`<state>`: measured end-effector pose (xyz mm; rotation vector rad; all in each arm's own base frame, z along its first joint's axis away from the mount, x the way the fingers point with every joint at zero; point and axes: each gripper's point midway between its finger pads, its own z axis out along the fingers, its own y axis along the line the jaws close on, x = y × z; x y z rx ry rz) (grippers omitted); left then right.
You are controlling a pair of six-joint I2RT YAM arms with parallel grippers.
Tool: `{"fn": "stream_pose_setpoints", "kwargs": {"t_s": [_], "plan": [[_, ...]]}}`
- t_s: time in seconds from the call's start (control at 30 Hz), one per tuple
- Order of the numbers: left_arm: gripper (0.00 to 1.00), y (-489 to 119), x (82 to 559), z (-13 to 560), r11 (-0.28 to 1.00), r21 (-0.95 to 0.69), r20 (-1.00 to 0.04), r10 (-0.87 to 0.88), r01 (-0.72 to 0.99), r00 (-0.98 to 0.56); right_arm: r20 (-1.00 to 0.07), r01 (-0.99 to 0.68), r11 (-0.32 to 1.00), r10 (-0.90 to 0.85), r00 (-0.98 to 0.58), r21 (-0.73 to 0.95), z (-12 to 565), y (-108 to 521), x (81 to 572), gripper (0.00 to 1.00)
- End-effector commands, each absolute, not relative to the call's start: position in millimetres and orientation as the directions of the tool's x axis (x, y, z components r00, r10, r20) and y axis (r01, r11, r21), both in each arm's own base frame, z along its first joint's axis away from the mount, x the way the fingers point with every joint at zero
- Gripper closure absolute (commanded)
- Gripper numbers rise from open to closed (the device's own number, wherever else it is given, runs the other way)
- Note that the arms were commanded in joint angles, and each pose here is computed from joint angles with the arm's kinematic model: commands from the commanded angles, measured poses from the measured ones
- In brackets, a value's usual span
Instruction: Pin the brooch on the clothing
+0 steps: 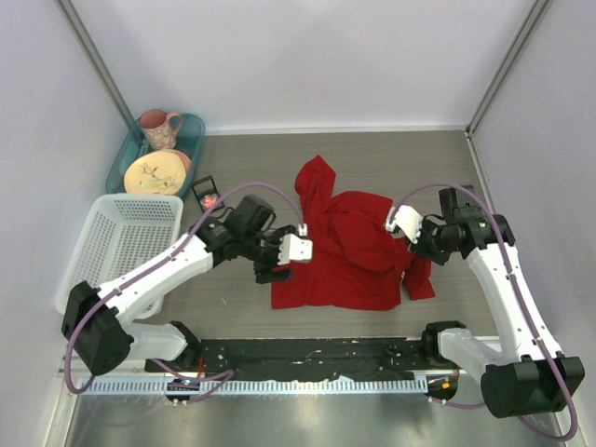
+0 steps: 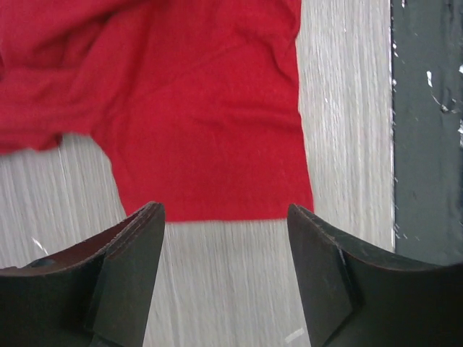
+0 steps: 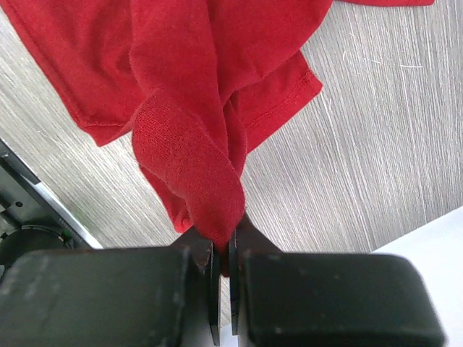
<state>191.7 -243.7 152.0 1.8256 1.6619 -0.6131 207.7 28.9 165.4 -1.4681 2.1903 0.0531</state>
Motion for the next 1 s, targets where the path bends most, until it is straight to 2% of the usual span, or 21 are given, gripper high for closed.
{"fn": "stream_pose_setpoints", "kwargs": {"t_s": [0.0,0.13,0.27,0.7,0.77,0.83,0.97], "plan": [[0.3,-304,177,154,-0.158,0.257,-0.725,0.621,0.953,0.298,-0.412,-0.856,0.425,-0.864,-0.288,-0.294,163,25,222,0.99],[0.35,-342,148,123,-0.214,0.213,-0.702,0.645,0.953,0.301,-0.41,-0.835,0.459,-0.854,-0.321,-0.303,157,21,228,0.99],[0.34,-376,126,98,-0.307,0.284,-0.638,0.647,0.908,0.418,-0.417,-0.819,0.509,-0.826,-0.379,-0.265,154,22,233,0.99],[0.35,-418,138,45,-0.334,0.296,-0.546,0.71,0.895,0.445,-0.418,-0.807,0.54,-0.808,-0.417,-0.239,150,21,245,0.99],[0.38,-419,138,36,-0.362,0.279,-0.526,0.717,0.889,0.457,-0.424,-0.807,0.542,-0.804,-0.417,-0.235,149,22,246,0.99],[0.5,-417,137,31,-0.379,0.259,-0.509,0.728,0.889,0.459,-0.429,-0.802,0.551,-0.797,-0.425,-0.231,149,20,247,0.99],[0.57,-412,137,19,-0.4,0.202,-0.483,0.754,0.894,0.446,-0.433,-0.791,0.568,-0.786,-0.441,-0.228,150,15,248,0.99]]}}
